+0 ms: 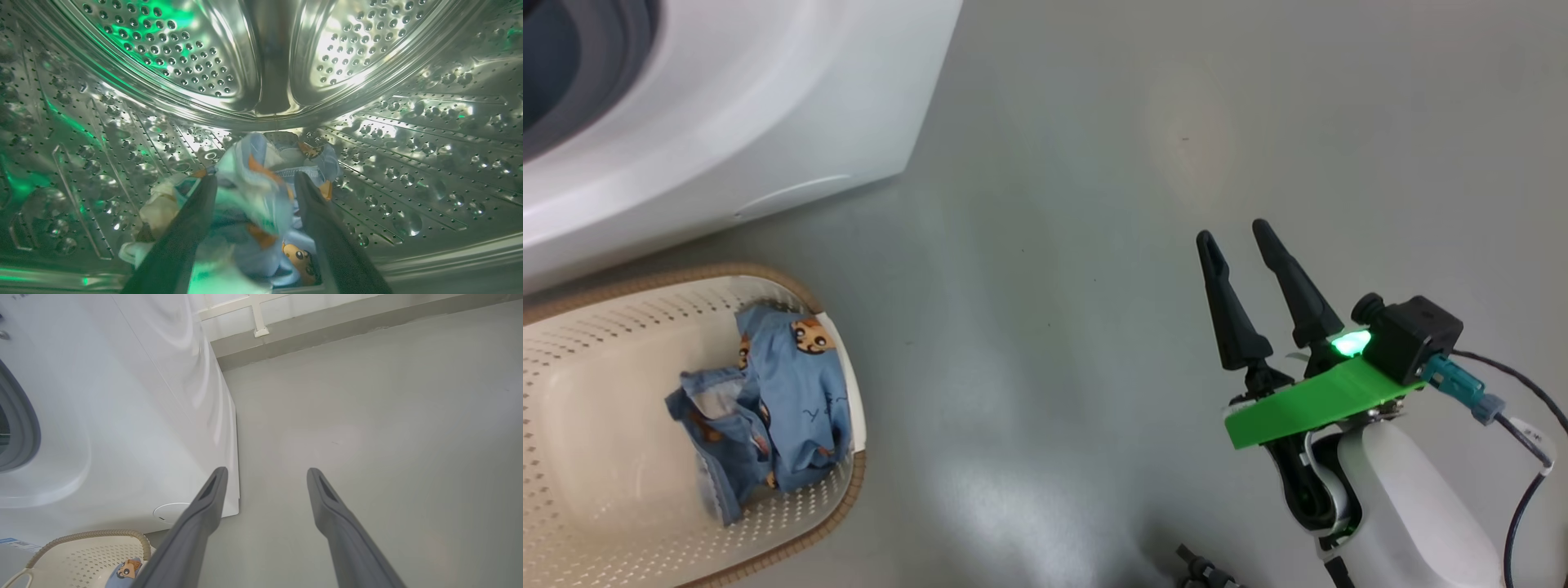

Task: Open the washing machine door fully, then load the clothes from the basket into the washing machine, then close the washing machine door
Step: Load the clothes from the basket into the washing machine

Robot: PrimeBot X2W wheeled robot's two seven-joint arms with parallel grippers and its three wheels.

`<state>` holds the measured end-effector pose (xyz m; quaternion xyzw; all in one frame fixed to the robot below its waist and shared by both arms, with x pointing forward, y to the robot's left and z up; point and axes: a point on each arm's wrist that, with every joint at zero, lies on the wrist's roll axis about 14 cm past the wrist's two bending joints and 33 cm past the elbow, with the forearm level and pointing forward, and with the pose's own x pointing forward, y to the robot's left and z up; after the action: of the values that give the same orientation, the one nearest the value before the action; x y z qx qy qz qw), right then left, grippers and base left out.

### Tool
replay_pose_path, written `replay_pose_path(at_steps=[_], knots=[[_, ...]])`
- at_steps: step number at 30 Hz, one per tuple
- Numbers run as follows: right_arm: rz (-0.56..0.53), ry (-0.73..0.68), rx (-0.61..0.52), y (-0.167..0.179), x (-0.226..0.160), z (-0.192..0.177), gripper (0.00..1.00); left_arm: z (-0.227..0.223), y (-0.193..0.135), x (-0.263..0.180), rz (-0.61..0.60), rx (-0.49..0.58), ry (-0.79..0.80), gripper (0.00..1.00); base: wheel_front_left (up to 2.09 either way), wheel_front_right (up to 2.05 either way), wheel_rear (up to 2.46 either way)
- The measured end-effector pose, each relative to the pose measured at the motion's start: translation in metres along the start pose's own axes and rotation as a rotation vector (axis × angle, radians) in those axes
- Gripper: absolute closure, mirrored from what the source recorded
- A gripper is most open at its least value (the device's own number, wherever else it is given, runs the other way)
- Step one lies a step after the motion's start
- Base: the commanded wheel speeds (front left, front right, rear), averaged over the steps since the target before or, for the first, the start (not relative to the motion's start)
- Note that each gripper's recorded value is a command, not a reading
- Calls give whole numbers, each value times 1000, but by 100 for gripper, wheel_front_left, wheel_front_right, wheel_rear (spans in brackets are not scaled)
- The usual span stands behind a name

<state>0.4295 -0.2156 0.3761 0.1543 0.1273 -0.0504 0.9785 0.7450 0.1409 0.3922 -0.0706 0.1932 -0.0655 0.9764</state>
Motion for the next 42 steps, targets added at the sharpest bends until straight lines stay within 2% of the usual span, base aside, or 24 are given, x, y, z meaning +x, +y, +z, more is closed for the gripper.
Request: replay_pose_path(at_steps=[10, 16, 26, 35, 42], knots=[[31, -50, 5, 10, -1, 20, 0, 3, -1, -26, 4, -5, 6, 0, 0, 0, 0], [51, -85, 13, 18, -7, 34, 0, -3, -20, -53, -35, -28, -20, 0, 0, 0, 0], [104, -158, 9, 35, -23, 64, 0, 3, -39, -117, -79, -18, -121, 0, 0, 0, 0], [133, -182, -7, 37, -48, 74, 0, -9, -27, -179, -62, -1, -152, 0, 0, 0, 0], [165, -210, -3, 41, -65, 83, 0, -5, -29, -230, -64, -3, -237, 0, 0, 0, 0]])
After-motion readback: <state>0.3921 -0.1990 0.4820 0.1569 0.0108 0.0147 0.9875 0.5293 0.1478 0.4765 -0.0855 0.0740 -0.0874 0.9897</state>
